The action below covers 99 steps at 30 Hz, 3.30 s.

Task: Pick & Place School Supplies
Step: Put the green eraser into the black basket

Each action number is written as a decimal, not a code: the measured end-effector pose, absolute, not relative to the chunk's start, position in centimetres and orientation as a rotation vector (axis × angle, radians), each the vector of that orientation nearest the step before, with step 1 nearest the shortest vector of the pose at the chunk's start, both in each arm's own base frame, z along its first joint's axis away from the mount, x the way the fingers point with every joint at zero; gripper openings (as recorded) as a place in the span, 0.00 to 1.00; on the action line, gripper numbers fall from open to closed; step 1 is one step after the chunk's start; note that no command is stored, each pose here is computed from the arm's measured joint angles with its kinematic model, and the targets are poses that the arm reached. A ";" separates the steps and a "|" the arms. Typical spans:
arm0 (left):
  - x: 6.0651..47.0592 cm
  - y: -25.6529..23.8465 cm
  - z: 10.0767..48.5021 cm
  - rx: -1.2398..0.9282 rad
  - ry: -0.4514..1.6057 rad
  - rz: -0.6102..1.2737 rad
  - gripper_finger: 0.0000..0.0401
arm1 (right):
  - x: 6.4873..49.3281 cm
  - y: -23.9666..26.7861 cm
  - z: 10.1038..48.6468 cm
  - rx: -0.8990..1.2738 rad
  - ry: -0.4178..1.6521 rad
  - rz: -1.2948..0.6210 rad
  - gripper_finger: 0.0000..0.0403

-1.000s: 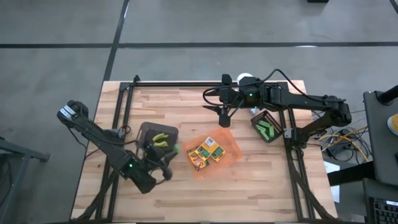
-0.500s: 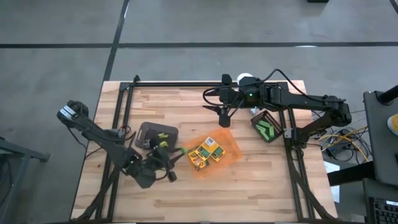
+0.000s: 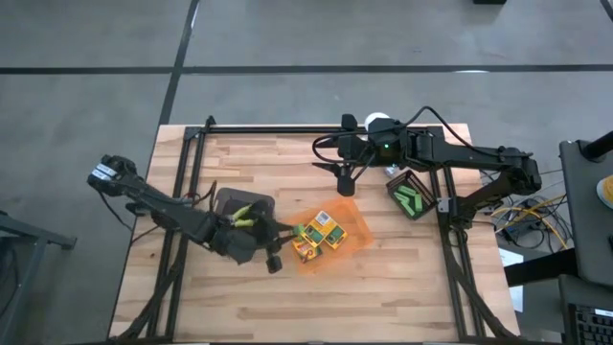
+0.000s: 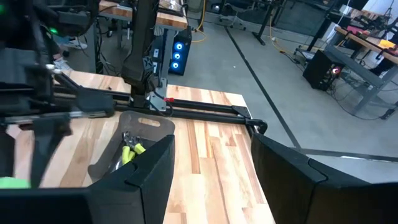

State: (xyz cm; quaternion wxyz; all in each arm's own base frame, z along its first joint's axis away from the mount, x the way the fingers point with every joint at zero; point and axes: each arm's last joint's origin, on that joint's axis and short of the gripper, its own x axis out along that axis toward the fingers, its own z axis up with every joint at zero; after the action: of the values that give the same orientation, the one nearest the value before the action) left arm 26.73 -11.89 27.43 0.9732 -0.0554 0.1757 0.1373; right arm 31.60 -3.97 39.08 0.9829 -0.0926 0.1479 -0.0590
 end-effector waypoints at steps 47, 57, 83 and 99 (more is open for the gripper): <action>27.0 1.6 32.4 -0.148 0.203 0.084 0.22 | 31.3 -3.2 38.0 -0.160 0.376 0.131 0.51; 27.1 1.6 33.1 -0.107 0.133 0.074 0.22 | 32.6 -3.3 36.7 -0.113 0.413 0.127 0.51; 27.0 1.9 32.5 -0.112 0.196 0.073 0.22 | 34.5 -2.9 36.2 -0.132 0.335 0.145 0.50; 27.0 1.9 32.5 -0.110 0.197 0.054 0.22 | 34.5 -2.9 36.1 -0.085 0.343 0.139 0.20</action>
State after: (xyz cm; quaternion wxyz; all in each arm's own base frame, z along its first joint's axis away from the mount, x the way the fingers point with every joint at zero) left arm 26.98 1.90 32.45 0.9933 -0.0547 0.0985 0.0271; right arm 34.46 -2.91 36.14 0.9820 -0.0423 0.1707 0.0691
